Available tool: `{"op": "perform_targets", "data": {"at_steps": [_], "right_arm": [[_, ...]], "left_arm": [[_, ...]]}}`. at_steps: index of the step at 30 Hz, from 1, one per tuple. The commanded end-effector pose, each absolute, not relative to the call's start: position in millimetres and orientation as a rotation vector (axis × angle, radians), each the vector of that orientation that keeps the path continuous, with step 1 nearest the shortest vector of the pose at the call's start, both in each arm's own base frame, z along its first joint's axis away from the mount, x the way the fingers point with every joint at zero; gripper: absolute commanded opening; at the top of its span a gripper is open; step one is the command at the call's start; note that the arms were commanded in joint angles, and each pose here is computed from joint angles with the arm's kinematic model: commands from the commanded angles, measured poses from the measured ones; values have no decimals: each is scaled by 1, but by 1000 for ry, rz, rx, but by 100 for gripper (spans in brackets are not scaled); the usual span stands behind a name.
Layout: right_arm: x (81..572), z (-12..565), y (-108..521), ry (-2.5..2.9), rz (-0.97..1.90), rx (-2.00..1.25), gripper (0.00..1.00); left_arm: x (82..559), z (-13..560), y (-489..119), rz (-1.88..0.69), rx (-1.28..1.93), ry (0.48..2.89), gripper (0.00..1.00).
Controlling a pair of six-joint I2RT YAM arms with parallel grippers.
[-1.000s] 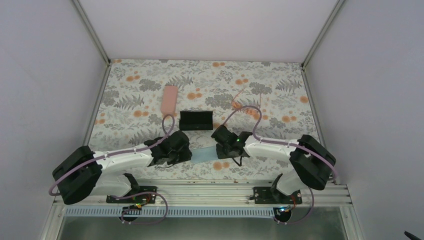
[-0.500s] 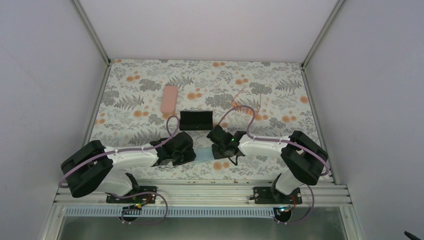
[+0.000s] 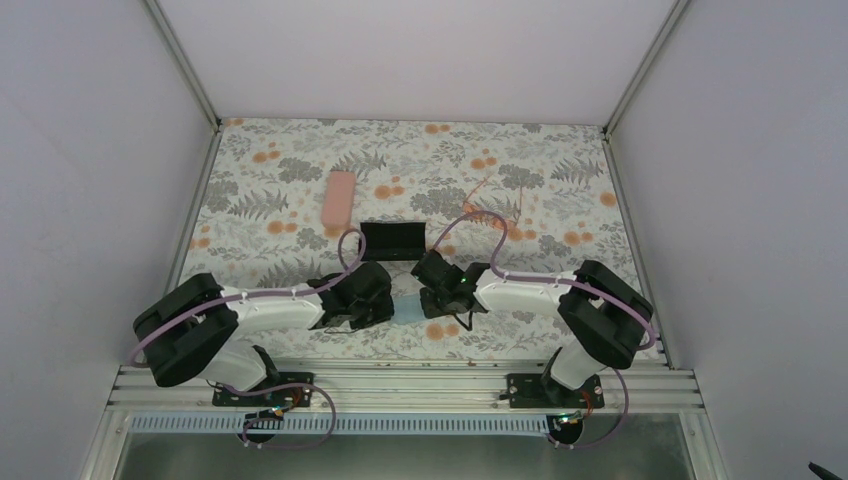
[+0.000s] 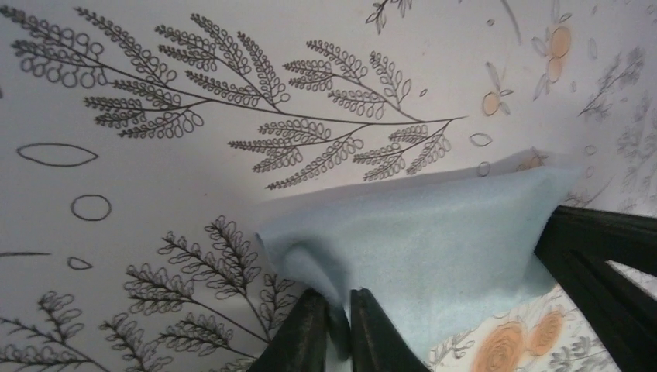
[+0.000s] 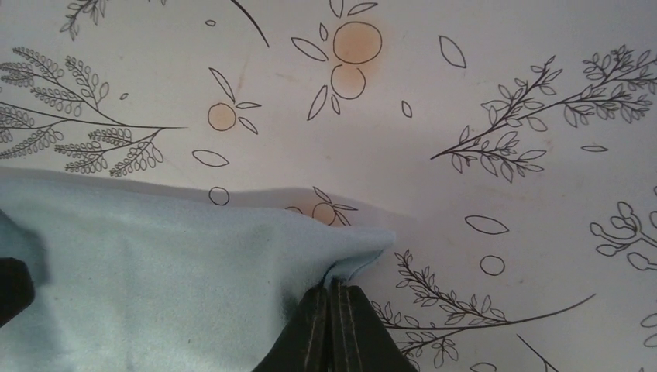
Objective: Organize the sunglasses
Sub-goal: Pick up the glasses cleaning cloth from the center of the board, then place the glasses cleaning cloth in the sunglasses case.
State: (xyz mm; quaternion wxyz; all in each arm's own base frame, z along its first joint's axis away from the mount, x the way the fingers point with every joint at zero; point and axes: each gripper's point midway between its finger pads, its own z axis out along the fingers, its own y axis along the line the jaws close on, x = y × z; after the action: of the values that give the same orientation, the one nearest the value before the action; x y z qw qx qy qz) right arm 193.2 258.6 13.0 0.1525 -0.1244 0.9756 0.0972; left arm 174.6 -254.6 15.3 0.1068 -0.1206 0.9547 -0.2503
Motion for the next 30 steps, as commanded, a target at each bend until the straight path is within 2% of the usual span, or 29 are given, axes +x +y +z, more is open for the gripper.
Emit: {"op": "perform_targets", "data": {"at_steps": [1, 3, 19, 26, 30], "right_arm": [[178, -4, 250, 2869, 242, -360, 4], [181, 0, 251, 2851, 248, -338, 4], [217, 79, 281, 2664, 391, -253, 4], [260, 119, 301, 2555, 386, -228, 4], [288, 124, 308, 2524, 351, -203, 4]], "left_arm": [[159, -12, -227, -527, -359, 2910, 5], [161, -9, -227, -524, -352, 2898, 2], [217, 76, -242, -603, -171, 2701, 2], [260, 107, -230, -579, -125, 2629, 2], [285, 111, -221, -545, -105, 2617, 2]]}}
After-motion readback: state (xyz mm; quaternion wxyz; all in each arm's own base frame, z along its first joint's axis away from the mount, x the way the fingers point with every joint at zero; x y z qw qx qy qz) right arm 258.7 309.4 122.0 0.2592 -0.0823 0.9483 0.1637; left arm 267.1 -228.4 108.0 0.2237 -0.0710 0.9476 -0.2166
